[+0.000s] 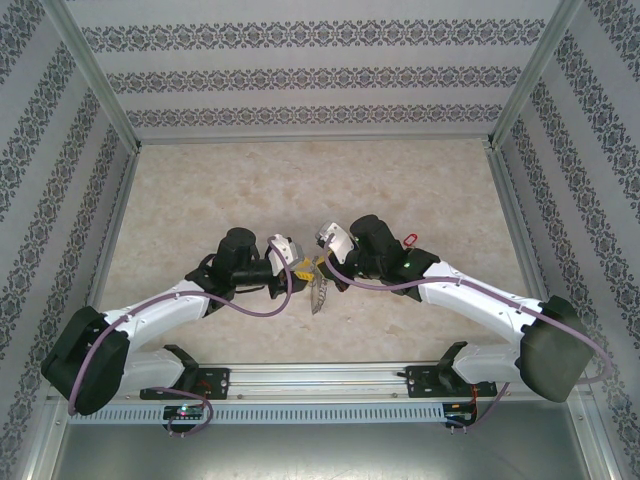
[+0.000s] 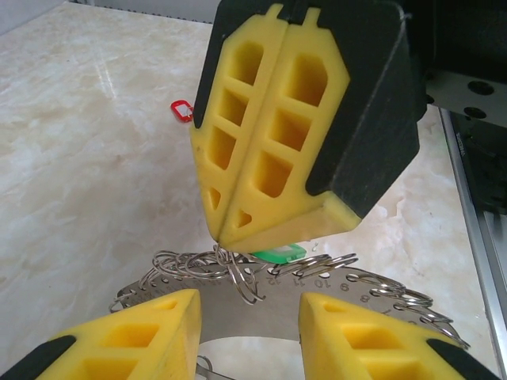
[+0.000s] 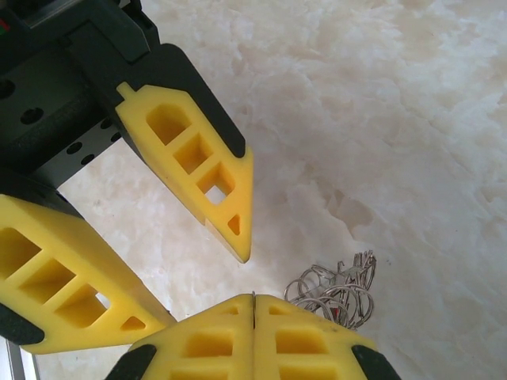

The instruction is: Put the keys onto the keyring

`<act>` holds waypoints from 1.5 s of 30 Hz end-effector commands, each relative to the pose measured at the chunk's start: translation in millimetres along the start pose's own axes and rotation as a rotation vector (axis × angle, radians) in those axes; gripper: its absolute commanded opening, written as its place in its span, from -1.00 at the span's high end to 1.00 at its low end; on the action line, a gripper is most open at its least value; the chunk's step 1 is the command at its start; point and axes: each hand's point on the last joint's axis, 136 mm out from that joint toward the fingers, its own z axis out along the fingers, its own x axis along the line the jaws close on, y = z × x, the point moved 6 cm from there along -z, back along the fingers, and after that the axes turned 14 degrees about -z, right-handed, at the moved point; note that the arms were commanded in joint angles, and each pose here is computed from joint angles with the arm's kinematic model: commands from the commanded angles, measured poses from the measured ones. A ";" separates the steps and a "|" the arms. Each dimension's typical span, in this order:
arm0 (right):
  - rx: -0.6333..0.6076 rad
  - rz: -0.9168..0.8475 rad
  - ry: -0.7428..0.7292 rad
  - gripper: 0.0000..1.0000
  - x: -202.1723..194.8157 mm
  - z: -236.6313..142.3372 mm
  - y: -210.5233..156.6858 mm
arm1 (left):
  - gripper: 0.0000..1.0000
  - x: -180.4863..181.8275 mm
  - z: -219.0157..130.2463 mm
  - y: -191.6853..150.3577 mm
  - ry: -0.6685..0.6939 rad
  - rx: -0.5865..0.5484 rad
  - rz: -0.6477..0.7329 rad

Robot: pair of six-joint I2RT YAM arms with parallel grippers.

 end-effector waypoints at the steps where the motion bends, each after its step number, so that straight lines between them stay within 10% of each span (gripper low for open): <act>1: -0.044 -0.032 -0.003 1.00 2.4 -8.8 15.6 | 0.26 -0.5 1.2 7.9 -0.006 -0.020 0.004; 45: -0.051 -0.043 0.009 1.00 5.5 -10.6 17.2 | 0.44 7.7 13.7 10.6 -0.012 0.015 -0.022</act>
